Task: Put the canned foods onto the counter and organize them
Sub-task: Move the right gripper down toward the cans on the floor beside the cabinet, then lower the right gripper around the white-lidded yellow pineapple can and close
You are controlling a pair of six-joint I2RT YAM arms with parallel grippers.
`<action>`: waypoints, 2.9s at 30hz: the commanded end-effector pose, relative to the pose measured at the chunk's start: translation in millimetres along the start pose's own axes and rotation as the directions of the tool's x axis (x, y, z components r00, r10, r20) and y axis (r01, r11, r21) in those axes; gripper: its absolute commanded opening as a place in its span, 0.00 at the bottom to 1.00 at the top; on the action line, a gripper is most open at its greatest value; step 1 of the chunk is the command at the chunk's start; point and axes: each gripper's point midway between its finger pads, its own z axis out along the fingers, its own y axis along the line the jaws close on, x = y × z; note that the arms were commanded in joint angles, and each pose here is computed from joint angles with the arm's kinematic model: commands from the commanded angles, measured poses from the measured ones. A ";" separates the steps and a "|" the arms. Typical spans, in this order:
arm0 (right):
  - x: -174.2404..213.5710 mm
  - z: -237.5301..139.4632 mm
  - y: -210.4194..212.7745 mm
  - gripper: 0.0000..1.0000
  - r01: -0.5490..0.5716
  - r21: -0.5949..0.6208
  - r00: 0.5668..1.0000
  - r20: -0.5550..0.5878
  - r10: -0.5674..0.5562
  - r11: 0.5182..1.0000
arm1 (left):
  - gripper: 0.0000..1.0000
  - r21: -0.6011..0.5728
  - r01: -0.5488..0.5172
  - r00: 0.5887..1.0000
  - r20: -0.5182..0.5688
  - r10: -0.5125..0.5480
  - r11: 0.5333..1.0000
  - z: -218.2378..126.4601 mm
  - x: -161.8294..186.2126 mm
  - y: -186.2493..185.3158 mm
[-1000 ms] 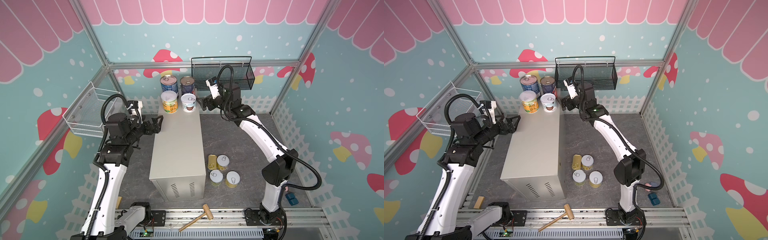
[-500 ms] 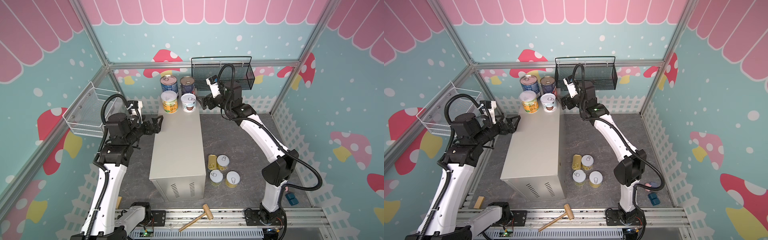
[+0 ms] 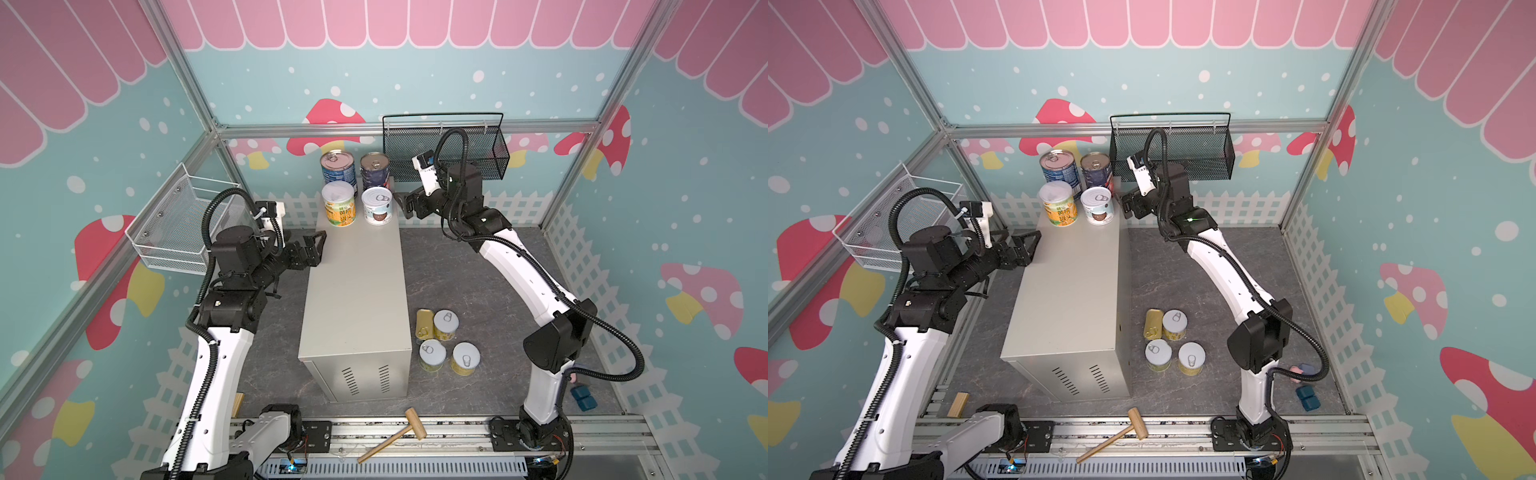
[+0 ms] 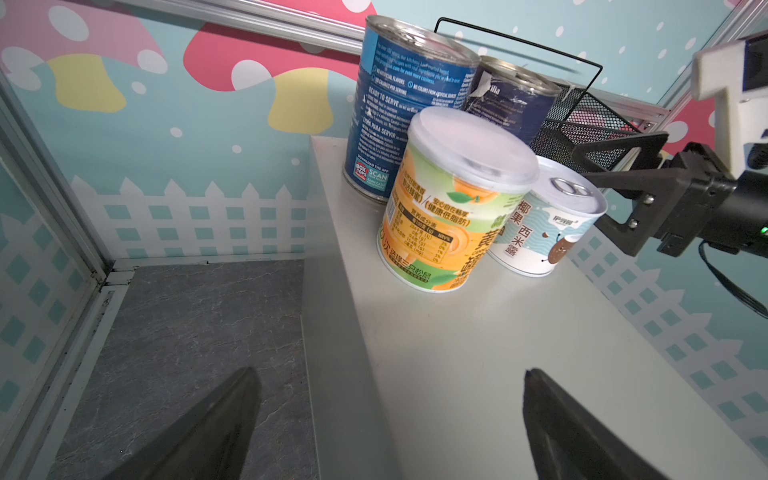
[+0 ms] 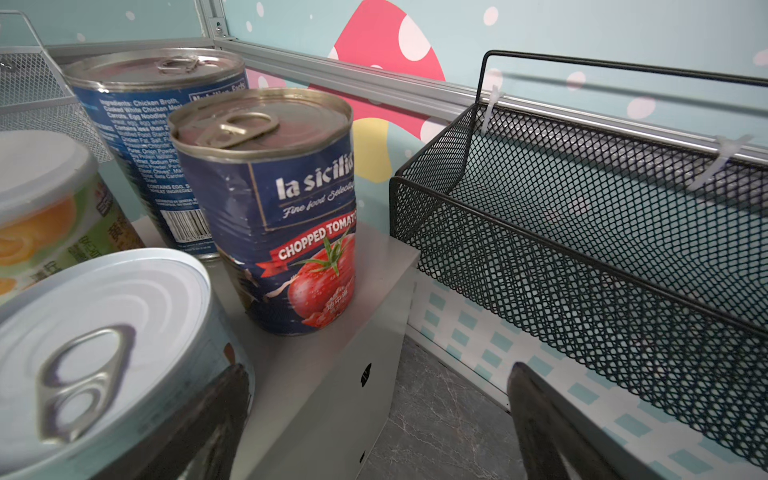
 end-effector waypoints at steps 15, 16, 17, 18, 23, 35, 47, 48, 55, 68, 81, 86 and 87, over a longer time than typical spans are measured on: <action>-22.5 -18.5 12.4 0.99 0.039 -0.022 0.998 0.049 -0.038 0.999 | 0.99 0.015 -0.013 1.000 0.012 0.012 1.000 -3.7 -1.7 -4.1; -22.3 -18.8 10.9 0.99 0.040 -0.016 0.998 0.048 -0.039 0.999 | 0.99 0.016 -0.012 1.000 0.012 0.012 1.000 -3.5 -1.6 -4.3; -22.1 -18.8 9.2 0.99 0.039 -0.006 0.998 0.045 -0.038 0.999 | 0.99 0.017 -0.012 1.000 0.010 0.012 1.000 -3.3 -1.2 -4.3; -21.6 -18.5 8.1 0.99 0.038 0.002 0.998 0.043 -0.038 0.999 | 0.99 0.017 -0.012 1.000 0.010 0.012 1.000 -3.2 -1.2 -4.4; -20.5 -20.1 1.4 0.99 0.040 0.036 0.999 0.033 -0.041 0.999 | 0.99 0.018 -0.011 1.000 0.010 0.011 1.000 -2.9 -1.1 -4.3; 19.7 -88.1 -33.6 0.99 -0.061 0.245 0.994 -0.075 0.082 0.967 | 0.99 0.014 -0.014 1.000 0.005 0.014 1.000 -2.1 0.0 -3.5; 220.5 -190.9 -5.3 1.00 -0.223 0.367 0.819 -0.432 0.378 0.903 | 0.99 0.023 -0.018 1.000 0.002 0.018 1.000 -5.1 -0.8 -6.3; 232.1 -195.8 -1.0 1.00 -0.233 0.365 0.803 -0.451 0.390 0.901 | 0.99 0.027 -0.018 1.000 0.003 0.018 0.999 -5.6 -1.0 -7.1; 311.4 -221.5 22.7 0.99 -0.268 0.370 0.675 -0.587 0.448 0.889 | 0.99 0.044 -0.015 1.000 0.007 0.015 0.999 -7.6 -2.1 -10.1; 352.3 -220.8 64.2 0.97 -0.351 0.196 0.597 -0.706 0.380 0.916 | 0.99 0.519 -0.030 0.998 -0.037 0.058 0.854 -37.5 5.0 -88.4; 378.4 -191.1 54.9 0.97 -0.302 0.214 0.594 -0.720 0.359 0.929 | 0.99 0.658 -0.027 0.996 -0.045 0.076 0.753 -57.6 7.0 -114.8; 384.7 -181.1 53.8 0.97 -0.299 0.211 0.596 -0.721 0.354 0.931 | 0.99 0.630 -0.028 0.996 -0.045 0.072 0.776 -52.5 7.8 -109.3; 385.7 -178.1 52.9 0.97 -0.296 0.211 0.602 -0.716 0.353 0.932 | 0.99 0.629 -0.028 0.996 -0.045 0.072 0.777 -52.2 7.8 -109.4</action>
